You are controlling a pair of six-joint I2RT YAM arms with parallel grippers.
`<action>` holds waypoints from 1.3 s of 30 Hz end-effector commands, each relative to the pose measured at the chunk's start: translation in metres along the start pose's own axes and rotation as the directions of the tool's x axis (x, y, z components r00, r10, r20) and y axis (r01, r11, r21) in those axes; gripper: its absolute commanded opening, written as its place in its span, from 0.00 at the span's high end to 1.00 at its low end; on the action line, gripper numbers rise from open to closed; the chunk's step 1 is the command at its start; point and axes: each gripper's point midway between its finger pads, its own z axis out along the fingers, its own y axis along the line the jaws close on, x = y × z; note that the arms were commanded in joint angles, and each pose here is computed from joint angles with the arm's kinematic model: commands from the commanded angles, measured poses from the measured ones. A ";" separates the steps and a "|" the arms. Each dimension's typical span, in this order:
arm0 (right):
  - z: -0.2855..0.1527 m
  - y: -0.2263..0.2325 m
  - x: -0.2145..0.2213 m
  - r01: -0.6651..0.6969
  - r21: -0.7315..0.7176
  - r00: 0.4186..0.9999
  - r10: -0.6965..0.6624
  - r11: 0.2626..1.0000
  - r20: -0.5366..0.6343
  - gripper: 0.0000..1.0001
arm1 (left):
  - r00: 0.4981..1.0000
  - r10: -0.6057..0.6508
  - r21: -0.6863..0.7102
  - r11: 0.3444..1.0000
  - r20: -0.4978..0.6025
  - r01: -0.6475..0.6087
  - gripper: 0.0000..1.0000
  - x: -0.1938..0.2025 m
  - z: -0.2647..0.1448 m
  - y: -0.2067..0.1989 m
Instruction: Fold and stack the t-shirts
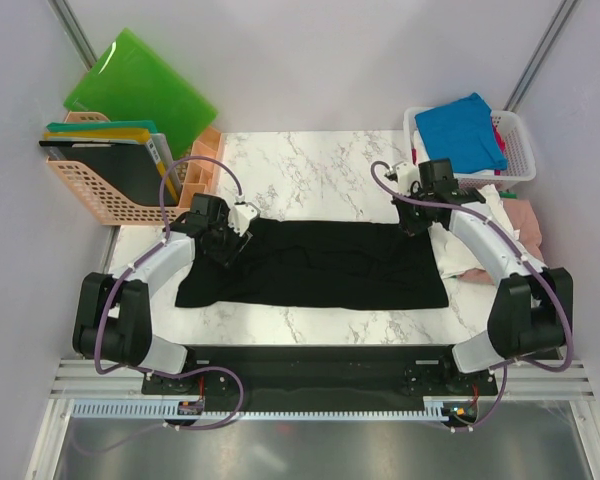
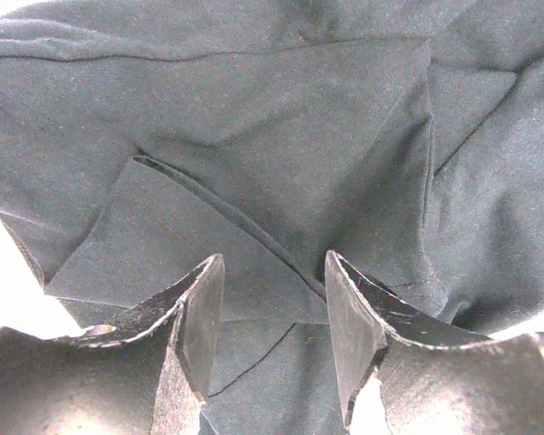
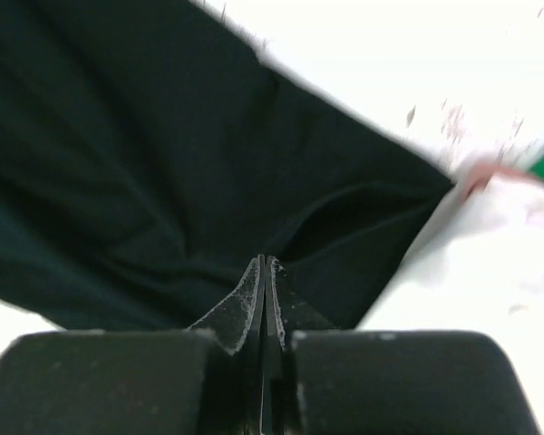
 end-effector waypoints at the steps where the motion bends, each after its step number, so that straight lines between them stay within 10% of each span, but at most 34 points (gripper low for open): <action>1: -0.019 0.010 0.030 0.022 -0.012 0.997 -0.023 1.000 -0.077 0.95 | 0.998 0.050 -0.024 0.999 0.039 -0.049 0.44 -0.009 -0.003 0.007; 5: -0.042 0.019 0.051 0.050 -0.014 0.994 -0.052 0.999 -0.096 0.85 | 0.997 0.060 -0.033 0.998 0.038 -0.059 0.44 -0.007 -0.006 0.007; 9: -0.062 0.020 0.063 0.075 0.015 0.992 -0.073 0.997 -0.107 0.22 | 0.997 0.065 -0.035 0.997 0.040 -0.064 0.44 -0.006 -0.007 0.006; 12: -0.072 0.015 0.068 0.094 0.067 0.991 -0.087 0.993 -0.098 0.14 | 0.997 0.059 -0.029 0.998 0.041 -0.058 0.44 -0.004 -0.008 0.004; 20: -0.058 0.010 0.064 0.075 0.079 0.995 -0.069 0.994 -0.067 0.21 | 0.998 0.055 -0.022 0.998 0.040 -0.054 0.44 -0.001 -0.007 0.002; 26: -0.017 0.009 0.035 0.009 0.001 0.998 -0.009 1.000 -0.063 0.69 | 0.998 0.049 -0.027 0.998 0.040 -0.048 0.44 -0.004 -0.009 0.003; 31: 0.005 0.003 0.014 -0.004 -0.020 0.999 0.003 1.000 -0.051 0.29 | 0.998 0.051 -0.034 0.998 0.041 -0.050 0.44 -0.002 -0.013 0.002; 39: 0.047 -0.010 0.029 -0.016 -0.007 0.990 0.014 1.000 -0.138 0.10 | 0.998 0.043 -0.024 0.999 0.037 -0.042 0.44 0.001 -0.011 -0.001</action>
